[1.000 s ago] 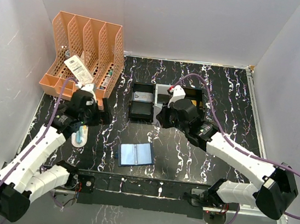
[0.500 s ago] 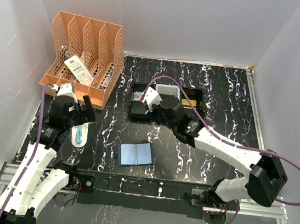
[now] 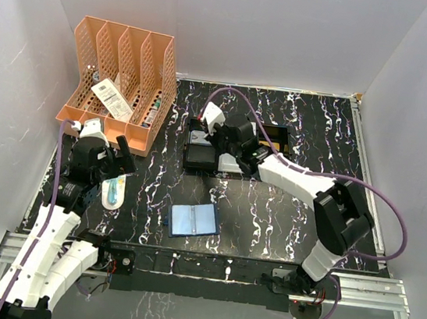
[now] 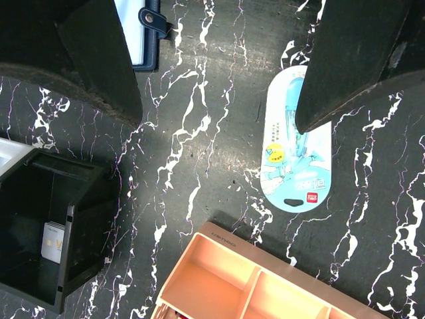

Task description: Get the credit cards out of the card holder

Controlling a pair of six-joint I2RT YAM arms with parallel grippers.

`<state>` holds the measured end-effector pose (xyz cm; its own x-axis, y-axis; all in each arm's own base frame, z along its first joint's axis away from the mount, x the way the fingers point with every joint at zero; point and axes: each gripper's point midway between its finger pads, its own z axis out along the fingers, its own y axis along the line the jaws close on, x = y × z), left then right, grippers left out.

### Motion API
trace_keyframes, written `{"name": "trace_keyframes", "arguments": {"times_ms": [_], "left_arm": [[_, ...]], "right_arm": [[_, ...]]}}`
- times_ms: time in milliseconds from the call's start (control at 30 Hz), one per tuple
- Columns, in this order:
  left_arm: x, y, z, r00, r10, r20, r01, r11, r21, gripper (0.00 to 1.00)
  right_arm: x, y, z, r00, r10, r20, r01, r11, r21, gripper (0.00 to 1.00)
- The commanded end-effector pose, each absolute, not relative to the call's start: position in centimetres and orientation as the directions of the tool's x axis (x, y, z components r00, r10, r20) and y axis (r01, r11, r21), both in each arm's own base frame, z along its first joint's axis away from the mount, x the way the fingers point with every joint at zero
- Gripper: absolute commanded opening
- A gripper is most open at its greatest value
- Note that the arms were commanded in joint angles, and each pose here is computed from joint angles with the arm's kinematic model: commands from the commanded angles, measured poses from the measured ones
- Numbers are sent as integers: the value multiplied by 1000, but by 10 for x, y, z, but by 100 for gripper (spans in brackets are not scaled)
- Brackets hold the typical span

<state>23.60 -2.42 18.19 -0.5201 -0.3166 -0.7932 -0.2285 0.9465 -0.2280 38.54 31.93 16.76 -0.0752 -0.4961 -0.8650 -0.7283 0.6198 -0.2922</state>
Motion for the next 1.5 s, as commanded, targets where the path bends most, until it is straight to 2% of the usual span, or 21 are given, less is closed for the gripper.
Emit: {"name": "trace_keyframes", "arguments": {"times_ms": [0,600,1133,1267,1367,1467], "left_arm": [[236,-21,183,-512,-312,-800,-236,947,-219,99],[236,-21,183,-512,-311,-801,-231,948,-220,99],[236,-23,178,-534,-303,-789,-225,951,-212,99],[237,-25,177,-541,-300,-786,-219,952,-212,99],[237,-25,176,-544,-299,-784,-216,953,-213,99],[236,-26,175,-548,-300,-781,-216,953,-214,99]], "right_arm": [[400,352,217,47,-426,-904,-740,593,-317,0],[469,347,146,29,-717,-696,-625,530,-573,0],[485,353,101,26,-820,-572,-589,450,-671,0],[484,358,97,12,-811,-584,-607,458,-649,8],[481,360,96,10,-802,-597,-624,462,-631,21],[479,360,94,10,-805,-593,-633,454,-627,29]]}}
